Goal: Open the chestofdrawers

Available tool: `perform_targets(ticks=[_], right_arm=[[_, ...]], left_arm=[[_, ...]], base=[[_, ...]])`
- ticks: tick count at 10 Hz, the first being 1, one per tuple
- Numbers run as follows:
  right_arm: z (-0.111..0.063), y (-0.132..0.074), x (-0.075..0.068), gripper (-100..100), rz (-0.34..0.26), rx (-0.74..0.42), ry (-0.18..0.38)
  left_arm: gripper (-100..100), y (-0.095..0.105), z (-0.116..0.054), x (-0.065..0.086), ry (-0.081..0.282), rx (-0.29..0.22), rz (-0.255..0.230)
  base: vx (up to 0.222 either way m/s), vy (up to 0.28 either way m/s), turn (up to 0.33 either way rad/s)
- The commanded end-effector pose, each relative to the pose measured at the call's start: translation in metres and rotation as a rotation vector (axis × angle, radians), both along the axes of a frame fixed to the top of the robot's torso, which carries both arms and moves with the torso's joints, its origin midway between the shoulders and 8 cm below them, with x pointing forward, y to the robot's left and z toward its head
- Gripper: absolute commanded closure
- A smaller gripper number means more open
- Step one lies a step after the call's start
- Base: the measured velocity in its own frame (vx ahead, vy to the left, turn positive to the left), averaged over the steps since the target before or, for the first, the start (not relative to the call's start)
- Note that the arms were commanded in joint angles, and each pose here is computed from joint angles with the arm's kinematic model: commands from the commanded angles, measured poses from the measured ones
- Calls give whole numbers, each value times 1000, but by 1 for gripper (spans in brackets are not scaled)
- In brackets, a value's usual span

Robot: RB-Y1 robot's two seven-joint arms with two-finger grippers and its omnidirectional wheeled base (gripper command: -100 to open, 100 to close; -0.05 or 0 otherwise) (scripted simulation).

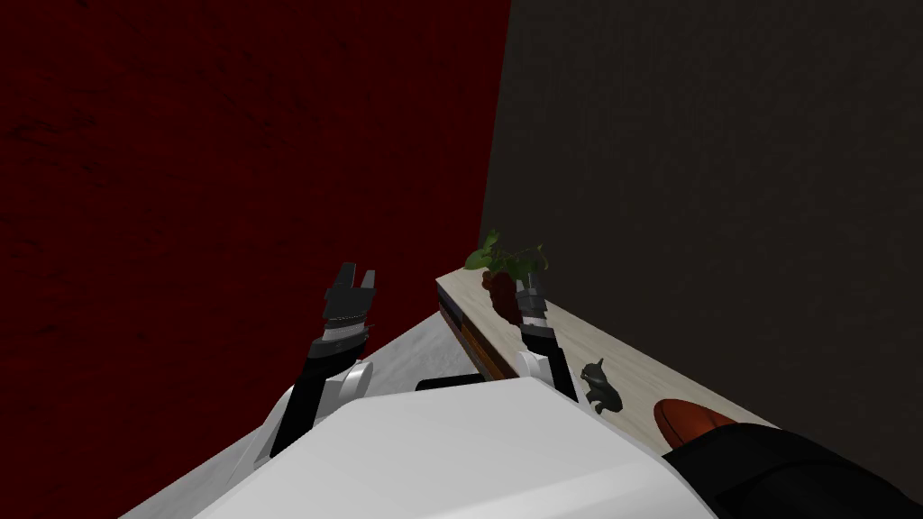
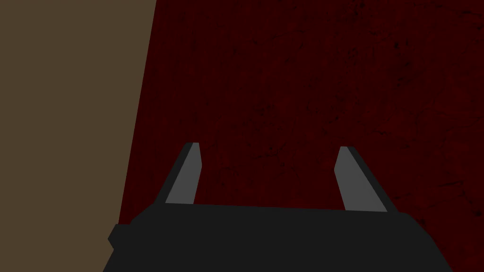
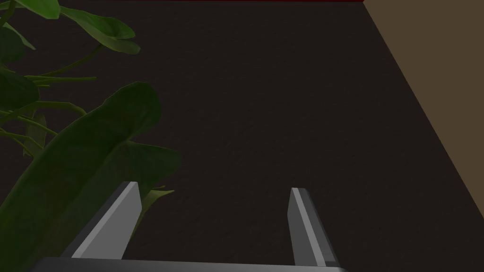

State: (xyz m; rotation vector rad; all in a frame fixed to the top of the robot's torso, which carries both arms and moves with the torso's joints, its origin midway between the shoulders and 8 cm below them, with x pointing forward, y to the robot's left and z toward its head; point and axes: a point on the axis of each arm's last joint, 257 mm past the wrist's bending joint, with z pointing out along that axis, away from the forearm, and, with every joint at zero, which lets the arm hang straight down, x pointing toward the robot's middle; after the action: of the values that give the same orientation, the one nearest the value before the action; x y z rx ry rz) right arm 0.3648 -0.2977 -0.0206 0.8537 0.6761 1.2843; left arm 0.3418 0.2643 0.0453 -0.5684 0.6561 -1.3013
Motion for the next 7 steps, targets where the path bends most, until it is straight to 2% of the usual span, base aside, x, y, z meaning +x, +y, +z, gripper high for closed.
perform_targets(ticks=[1,7], right_arm=[[0,0,0,0,0,0,0],[0,0,0,0,0,0,0]], left_arm=[[0,0,0,0,0,0,0],[0,0,0,0,0,0,0]], base=[[0,0,0],[0,0,0]])
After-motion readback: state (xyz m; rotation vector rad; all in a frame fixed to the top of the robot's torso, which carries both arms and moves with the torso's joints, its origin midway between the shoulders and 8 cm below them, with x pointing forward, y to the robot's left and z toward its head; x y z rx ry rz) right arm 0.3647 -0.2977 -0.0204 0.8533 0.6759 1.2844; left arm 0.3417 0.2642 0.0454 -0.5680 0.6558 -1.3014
